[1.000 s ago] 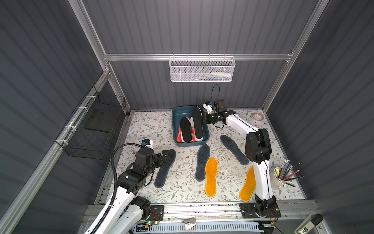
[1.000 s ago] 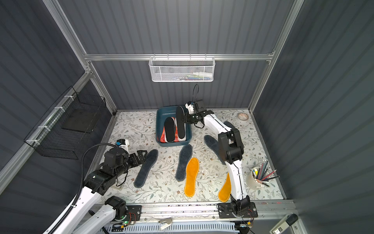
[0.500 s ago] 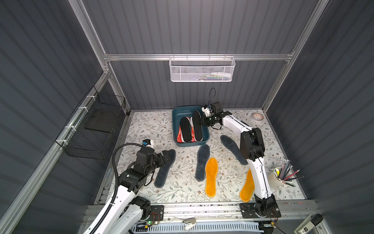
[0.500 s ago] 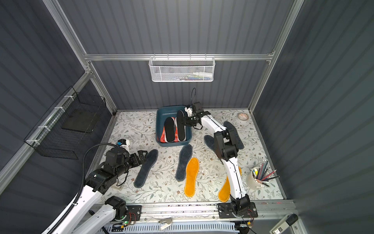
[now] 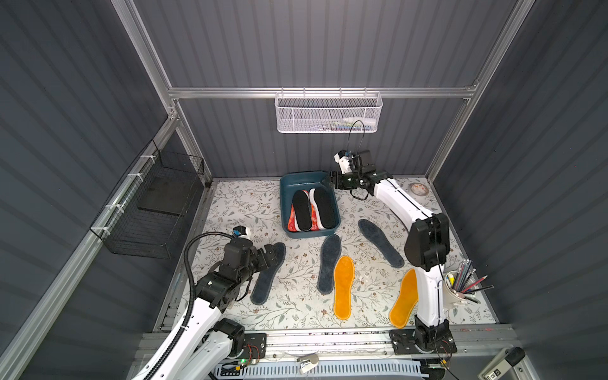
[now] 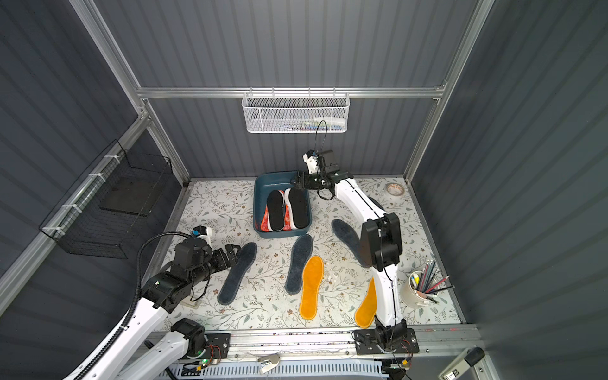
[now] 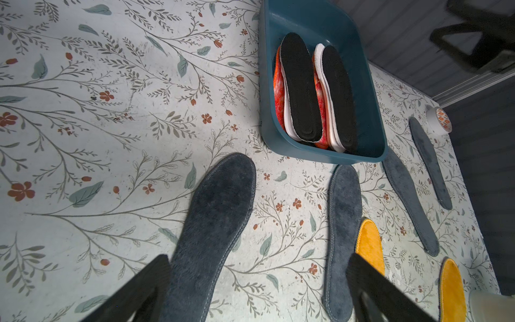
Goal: Put the insoles into the storage box
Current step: Place the insole in the storage box, then pick up the insole from the center of the board.
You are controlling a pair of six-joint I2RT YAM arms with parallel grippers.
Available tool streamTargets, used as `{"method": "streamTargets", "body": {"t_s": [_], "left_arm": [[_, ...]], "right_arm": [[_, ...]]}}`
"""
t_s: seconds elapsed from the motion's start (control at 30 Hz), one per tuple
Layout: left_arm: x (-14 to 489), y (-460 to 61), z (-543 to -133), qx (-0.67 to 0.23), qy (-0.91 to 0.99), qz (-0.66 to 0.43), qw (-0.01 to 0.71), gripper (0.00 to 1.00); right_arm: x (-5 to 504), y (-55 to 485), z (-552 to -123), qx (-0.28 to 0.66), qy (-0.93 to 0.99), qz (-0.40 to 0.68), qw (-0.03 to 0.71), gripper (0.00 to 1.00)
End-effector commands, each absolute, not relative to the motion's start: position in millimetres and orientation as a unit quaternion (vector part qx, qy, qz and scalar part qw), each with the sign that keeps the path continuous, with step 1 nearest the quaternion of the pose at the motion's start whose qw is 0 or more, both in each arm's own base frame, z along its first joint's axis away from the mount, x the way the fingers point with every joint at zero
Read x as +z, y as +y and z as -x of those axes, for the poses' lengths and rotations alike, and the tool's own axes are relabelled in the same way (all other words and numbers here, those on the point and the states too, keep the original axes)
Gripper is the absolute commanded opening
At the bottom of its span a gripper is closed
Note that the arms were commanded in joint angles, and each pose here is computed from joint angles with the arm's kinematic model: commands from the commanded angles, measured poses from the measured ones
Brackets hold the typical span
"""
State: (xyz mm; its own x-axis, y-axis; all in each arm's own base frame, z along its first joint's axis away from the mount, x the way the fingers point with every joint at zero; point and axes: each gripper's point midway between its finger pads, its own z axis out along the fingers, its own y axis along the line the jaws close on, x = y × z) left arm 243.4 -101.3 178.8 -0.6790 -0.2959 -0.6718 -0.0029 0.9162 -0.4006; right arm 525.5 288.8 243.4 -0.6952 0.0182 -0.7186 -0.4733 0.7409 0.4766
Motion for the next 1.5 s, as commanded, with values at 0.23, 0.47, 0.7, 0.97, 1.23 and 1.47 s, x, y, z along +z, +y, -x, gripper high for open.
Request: {"method": "streamTargets", "body": {"t_s": [0.23, 0.47, 0.7, 0.97, 1.23, 1.47], "left_arm": [[180.2, -111.8, -255.2, -0.203, 0.893, 0.082, 0.394, 1.00], [175.0, -127.5, -266.5, -0.228, 0.891, 0.074, 0.385, 0.99], [163.7, -143.9, -274.4, -0.260, 0.892, 0.078, 0.362, 0.97], [149.9, -163.3, -279.8, -0.278, 0.896, 0.083, 0.337, 0.85], [137.4, -202.2, -281.8, -0.225, 0.915, 0.039, 0.332, 0.80], [112.4, -251.1, -286.4, -0.184, 0.933, -0.011, 0.310, 0.76]], "right_arm": [[268.0, 255.9, -461.4, 0.329, 0.842, 0.102, 0.416, 0.89], [238.8, 211.6, -397.5, 0.287, 0.847, 0.045, 0.445, 0.95], [196.9, 168.9, -356.4, 0.238, 0.863, -0.008, 0.446, 0.98], [187.0, 154.1, -344.8, 0.217, 0.871, -0.029, 0.440, 0.99], [182.3, 137.5, -334.9, 0.198, 0.878, -0.052, 0.433, 0.99], [178.6, 126.2, -321.1, 0.199, 0.878, -0.071, 0.429, 0.99]]}}
